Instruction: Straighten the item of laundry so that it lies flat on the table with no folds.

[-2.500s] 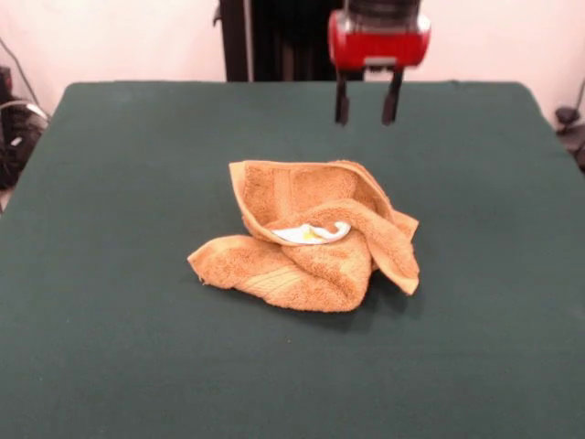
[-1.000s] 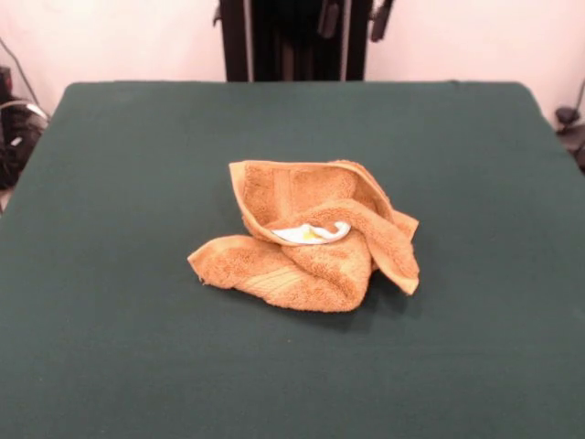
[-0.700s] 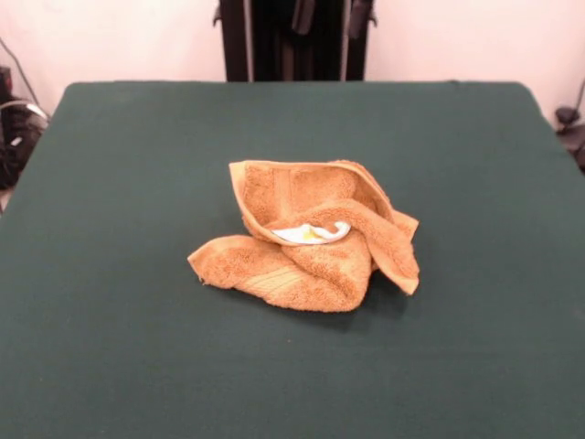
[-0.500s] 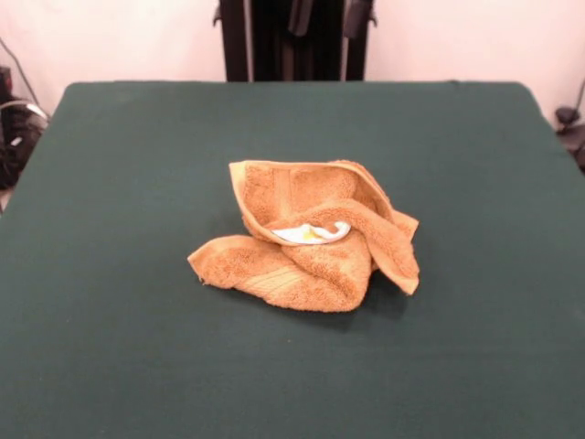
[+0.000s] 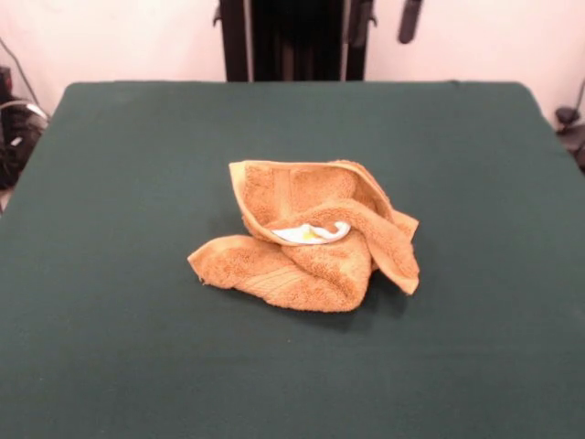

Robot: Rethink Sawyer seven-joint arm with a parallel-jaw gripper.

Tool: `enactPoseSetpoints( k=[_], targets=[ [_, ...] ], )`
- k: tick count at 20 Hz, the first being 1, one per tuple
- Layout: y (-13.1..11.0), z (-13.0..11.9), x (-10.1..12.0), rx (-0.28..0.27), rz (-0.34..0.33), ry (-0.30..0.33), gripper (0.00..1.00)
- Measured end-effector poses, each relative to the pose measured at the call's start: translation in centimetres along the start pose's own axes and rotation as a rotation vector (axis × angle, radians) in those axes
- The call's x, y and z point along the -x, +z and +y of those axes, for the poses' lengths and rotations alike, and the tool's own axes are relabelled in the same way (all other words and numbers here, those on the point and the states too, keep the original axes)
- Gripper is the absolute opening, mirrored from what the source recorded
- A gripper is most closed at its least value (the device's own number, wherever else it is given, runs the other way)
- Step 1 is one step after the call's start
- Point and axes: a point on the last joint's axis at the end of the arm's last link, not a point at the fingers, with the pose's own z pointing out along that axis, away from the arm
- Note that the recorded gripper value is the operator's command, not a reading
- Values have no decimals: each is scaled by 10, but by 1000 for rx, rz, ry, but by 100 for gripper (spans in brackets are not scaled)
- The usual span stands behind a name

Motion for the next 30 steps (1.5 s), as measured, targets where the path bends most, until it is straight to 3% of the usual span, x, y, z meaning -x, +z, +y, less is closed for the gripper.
enactPoseSetpoints(
  k=[2,4,6,7,8,10,12,14,15,17,19,24,28,30],
  targets=[
    [-5,4,5,30,-18,89,100],
    [-10,8,9,58,-39,231,100],
    [-11,9,10,65,-50,301,100],
    [-12,9,10,73,-63,384,100],
    [-12,8,9,76,-69,419,100],
    [-8,0,4,83,-92,570,100],
    [-1,-11,-3,78,-108,680,100],
    [4,-18,-10,73,-118,751,100],
    [10,-27,-19,64,-125,816,100],
    [19,-38,-31,53,-126,884,100],
    [37,-57,-58,31,-116,984,100],
    [64,-86,-119,-29,-120,1162,100],
    [77,-98,-176,-80,-115,1353,100],
    [80,-97,-187,-92,-107,1400,100]
  ],
)
